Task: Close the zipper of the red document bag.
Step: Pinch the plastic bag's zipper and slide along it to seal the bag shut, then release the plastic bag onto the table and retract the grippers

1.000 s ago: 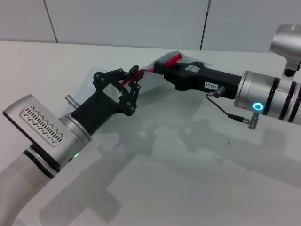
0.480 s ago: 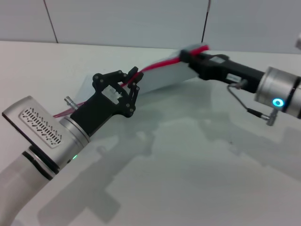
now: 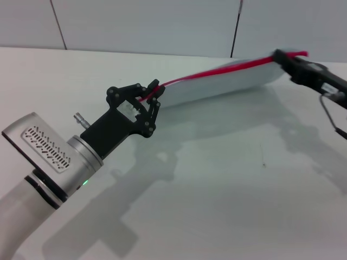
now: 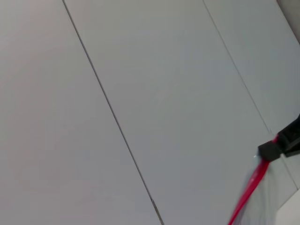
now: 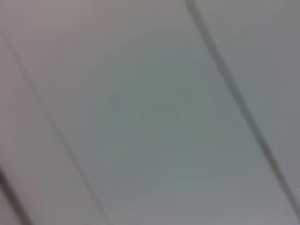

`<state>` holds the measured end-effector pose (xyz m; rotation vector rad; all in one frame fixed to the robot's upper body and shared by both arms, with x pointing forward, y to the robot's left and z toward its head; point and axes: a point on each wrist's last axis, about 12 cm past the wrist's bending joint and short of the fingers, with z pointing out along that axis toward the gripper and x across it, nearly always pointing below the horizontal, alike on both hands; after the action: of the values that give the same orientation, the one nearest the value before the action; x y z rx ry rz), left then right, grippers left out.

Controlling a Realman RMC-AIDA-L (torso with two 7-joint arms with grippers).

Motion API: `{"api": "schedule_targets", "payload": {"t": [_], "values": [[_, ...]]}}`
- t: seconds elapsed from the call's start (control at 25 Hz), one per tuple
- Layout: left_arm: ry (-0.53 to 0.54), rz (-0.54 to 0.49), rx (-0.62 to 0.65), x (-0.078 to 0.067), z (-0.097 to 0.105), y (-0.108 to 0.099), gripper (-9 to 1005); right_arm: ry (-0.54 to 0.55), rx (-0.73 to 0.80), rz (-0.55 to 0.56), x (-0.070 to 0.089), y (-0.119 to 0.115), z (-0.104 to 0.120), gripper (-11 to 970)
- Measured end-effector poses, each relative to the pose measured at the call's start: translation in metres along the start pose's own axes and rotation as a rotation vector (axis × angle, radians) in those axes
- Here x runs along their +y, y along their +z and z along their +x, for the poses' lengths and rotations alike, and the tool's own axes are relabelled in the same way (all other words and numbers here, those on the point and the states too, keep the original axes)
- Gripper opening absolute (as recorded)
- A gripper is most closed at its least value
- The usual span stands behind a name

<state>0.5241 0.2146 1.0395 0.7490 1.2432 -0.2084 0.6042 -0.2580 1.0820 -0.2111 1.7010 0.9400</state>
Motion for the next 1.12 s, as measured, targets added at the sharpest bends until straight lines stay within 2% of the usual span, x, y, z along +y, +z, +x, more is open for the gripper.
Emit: {"api": "schedule_targets", "payload": {"t": [0.04, 0.48, 0.84, 1.0, 1.12], "values": [[0.002, 0.001, 0.001, 0.000, 0.000, 0.000, 84, 0.010, -0.018, 0.032, -0.006, -0.010, 0.000, 13], [0.005, 0.001, 0.006, 0.000, 0.001, -0.003, 80, 0.045, -0.072, 0.136, -0.023, -0.043, 0.007, 12], [0.007, -0.004, 0.008, 0.002, 0.002, -0.003, 83, 0.020, -0.087, 0.131, -0.025, -0.053, 0.005, 28], [0.004, -0.014, 0.009, 0.003, 0.002, -0.003, 153, -0.009, -0.091, 0.126, -0.025, -0.061, 0.004, 40], [0.002, -0.019, 0.010, 0.003, 0.002, -0.004, 206, -0.073, -0.116, 0.075, -0.019, -0.067, 0.004, 50]]}}
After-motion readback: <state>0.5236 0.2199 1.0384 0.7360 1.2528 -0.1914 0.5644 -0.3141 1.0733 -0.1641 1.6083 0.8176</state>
